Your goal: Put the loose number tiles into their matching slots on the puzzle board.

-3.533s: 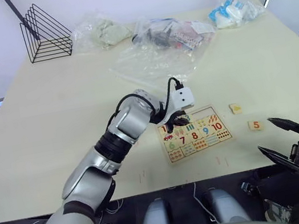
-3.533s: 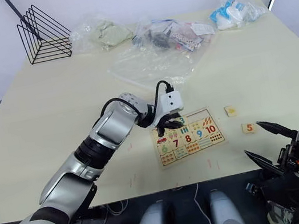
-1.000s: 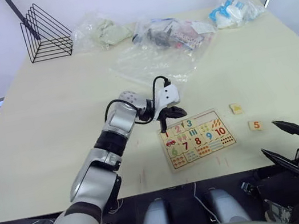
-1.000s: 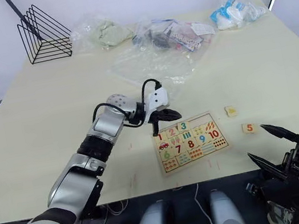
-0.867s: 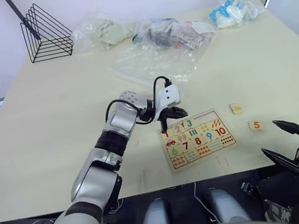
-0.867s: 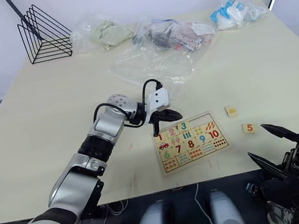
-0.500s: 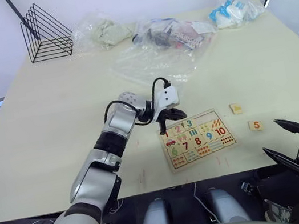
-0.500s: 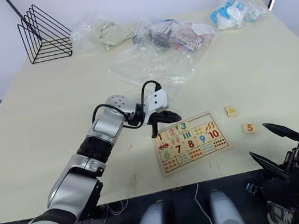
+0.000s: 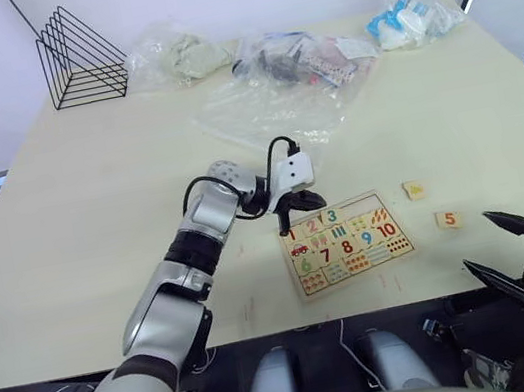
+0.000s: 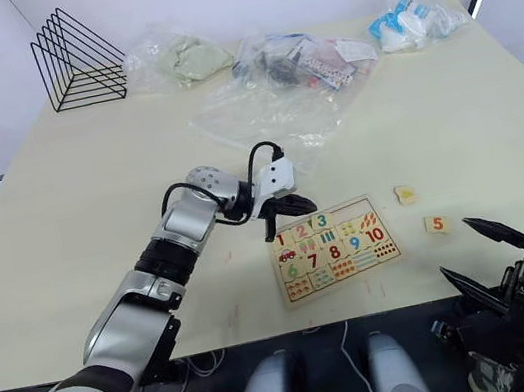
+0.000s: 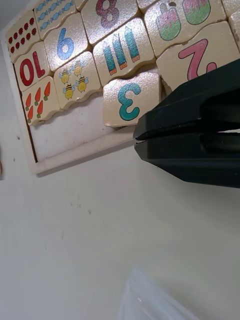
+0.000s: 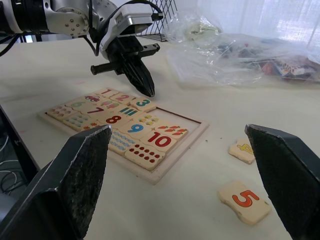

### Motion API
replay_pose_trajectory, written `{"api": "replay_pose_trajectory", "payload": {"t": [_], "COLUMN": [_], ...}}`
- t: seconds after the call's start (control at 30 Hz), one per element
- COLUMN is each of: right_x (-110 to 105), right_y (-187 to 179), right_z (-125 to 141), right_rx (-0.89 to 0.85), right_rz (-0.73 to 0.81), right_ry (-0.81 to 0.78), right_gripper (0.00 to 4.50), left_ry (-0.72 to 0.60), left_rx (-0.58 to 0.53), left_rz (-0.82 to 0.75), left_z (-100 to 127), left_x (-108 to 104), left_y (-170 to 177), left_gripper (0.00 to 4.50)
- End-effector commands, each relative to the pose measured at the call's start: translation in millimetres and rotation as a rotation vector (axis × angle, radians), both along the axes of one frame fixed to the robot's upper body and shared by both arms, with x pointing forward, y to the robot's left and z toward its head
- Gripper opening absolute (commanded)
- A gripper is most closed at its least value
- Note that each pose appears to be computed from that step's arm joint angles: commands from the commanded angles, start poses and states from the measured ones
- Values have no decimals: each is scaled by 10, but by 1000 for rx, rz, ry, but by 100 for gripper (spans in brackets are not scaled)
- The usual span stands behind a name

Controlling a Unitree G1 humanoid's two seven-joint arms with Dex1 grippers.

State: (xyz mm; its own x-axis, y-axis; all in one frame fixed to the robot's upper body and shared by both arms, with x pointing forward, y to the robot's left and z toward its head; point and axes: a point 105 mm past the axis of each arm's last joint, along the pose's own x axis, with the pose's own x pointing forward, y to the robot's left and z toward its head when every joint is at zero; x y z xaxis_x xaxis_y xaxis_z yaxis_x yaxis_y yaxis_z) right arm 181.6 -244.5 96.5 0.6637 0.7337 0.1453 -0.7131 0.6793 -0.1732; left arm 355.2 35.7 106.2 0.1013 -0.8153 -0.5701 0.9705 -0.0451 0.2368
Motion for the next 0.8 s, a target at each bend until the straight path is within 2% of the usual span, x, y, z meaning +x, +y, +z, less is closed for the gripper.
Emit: {"api": "replay_pose_trajectory", "payload": {"t": [0.03,0.8], "right_x": [-21,-45], "right_y": [-52,-108], "right_z": [80,71], "right_rx": [-15,-29], "right_rz": [-11,-11], "right_ry": [-45,-44], "right_gripper": [450,450], "left_ry": [-19,-14], "left_rx": [-11,-7], "left_rz": [-15,-48], "left_z": [23,-23], "left_x": [-12,-78], "left_y": [-4,-18], "left_gripper": [9,9]}}
